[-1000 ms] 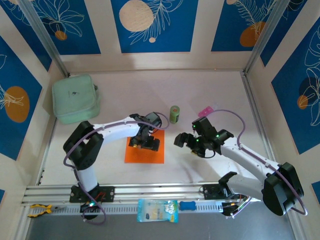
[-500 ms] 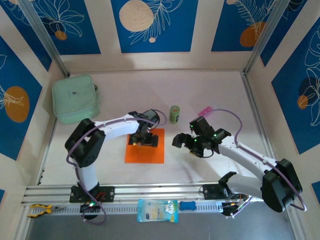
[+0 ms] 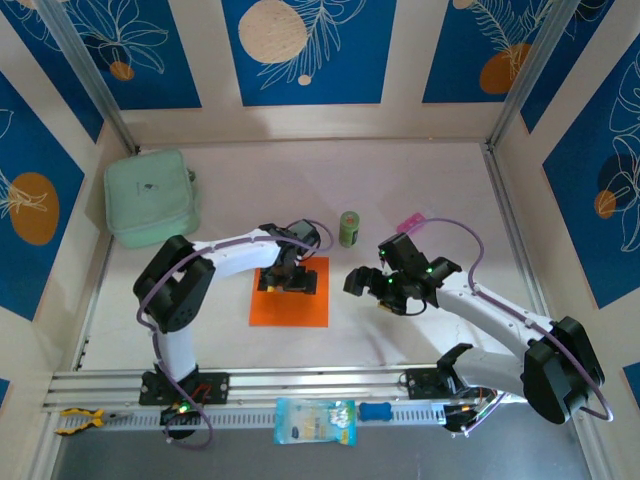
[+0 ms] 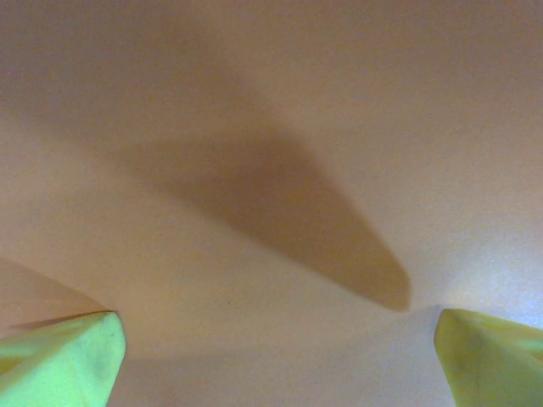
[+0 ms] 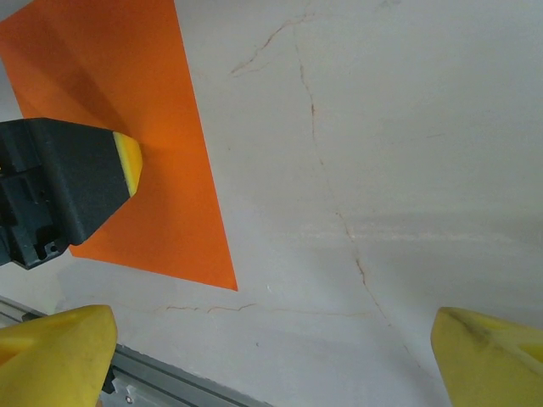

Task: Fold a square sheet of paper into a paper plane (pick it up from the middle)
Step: First fold in half a square sheet of paper at the center of the table.

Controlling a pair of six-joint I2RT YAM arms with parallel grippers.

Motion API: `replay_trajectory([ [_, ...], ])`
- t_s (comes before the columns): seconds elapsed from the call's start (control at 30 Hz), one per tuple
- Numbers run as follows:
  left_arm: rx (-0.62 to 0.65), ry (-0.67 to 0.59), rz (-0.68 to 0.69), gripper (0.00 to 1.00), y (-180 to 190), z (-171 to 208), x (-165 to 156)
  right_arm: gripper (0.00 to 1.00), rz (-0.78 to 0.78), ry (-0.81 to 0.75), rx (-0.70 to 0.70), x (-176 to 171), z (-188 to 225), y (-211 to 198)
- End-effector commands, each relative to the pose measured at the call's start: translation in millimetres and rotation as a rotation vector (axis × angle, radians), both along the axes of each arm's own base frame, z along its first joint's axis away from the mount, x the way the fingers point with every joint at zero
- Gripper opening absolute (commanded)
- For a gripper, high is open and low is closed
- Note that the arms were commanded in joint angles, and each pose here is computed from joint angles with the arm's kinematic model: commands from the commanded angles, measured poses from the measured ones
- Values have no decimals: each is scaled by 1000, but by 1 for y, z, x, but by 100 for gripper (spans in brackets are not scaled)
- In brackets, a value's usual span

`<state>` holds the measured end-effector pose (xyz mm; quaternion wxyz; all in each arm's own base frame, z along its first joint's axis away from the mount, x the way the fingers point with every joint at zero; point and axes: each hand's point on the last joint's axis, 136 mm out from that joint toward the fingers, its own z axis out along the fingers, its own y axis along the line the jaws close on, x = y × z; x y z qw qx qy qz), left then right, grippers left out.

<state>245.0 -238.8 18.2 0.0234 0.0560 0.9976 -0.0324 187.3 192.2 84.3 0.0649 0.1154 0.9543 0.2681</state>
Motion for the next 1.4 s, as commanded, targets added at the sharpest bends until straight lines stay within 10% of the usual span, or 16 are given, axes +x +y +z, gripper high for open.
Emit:
replay_trajectory([
  [0.0, 39, 48, 18, 94, 9, -20, -10, 96, 13, 14, 9, -3, 1, 3],
  [0.73, 112, 76, -26, 83, 11, -36, -19, 94, 9, -5, -7, 0, 3, 1],
  [1.37, -228, -133, -30, 48, -31, 30, -1, 87, -162, -252, -182, 22, 28, -61],
])
